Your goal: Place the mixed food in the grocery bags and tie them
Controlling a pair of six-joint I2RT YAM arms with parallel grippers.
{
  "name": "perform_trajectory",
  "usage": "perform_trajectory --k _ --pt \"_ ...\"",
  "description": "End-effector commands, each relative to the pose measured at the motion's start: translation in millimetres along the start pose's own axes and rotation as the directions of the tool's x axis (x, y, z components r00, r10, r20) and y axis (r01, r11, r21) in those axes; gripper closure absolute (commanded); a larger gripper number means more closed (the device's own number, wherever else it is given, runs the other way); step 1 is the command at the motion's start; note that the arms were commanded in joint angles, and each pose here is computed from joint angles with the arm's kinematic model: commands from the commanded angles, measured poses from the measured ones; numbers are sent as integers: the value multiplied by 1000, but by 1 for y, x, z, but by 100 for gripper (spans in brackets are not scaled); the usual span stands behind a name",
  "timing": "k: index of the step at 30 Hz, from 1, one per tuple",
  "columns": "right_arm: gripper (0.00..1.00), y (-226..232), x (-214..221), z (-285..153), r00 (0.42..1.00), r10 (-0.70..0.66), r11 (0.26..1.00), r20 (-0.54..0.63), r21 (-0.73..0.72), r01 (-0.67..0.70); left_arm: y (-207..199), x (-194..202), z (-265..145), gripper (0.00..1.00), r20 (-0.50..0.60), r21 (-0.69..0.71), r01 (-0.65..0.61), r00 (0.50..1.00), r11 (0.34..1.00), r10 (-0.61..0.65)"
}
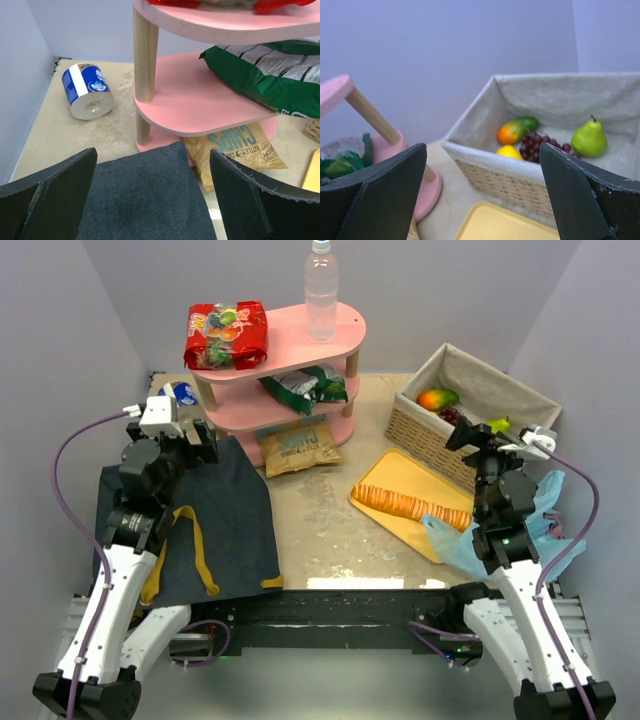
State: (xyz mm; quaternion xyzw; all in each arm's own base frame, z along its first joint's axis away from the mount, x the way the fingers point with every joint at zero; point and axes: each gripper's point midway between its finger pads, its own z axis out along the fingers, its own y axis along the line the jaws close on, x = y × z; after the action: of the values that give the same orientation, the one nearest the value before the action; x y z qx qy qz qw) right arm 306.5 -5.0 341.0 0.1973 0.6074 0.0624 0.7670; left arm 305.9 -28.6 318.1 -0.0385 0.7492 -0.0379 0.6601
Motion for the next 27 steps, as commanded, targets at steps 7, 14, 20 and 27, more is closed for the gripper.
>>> perform_trajectory --k 7,14,20,27 --pt "1 -22 48 1 949 -30 981 -315 171 88 2 22 -7 0 -16 16 -51 999 999 51" --pt "3 70 87 -5 875 -135 975 -466 -219 33 -20 32 8 0 -2 140 -55 998 989 56" --pt "3 139 107 -26 849 -177 930 -499 -368 -22 -17 33 5 0 17 135 -61 998 989 59" --pt "2 176 121 -39 826 -237 863 -510 -501 -62 -14 28 3 0 17 120 -52 999 991 50"
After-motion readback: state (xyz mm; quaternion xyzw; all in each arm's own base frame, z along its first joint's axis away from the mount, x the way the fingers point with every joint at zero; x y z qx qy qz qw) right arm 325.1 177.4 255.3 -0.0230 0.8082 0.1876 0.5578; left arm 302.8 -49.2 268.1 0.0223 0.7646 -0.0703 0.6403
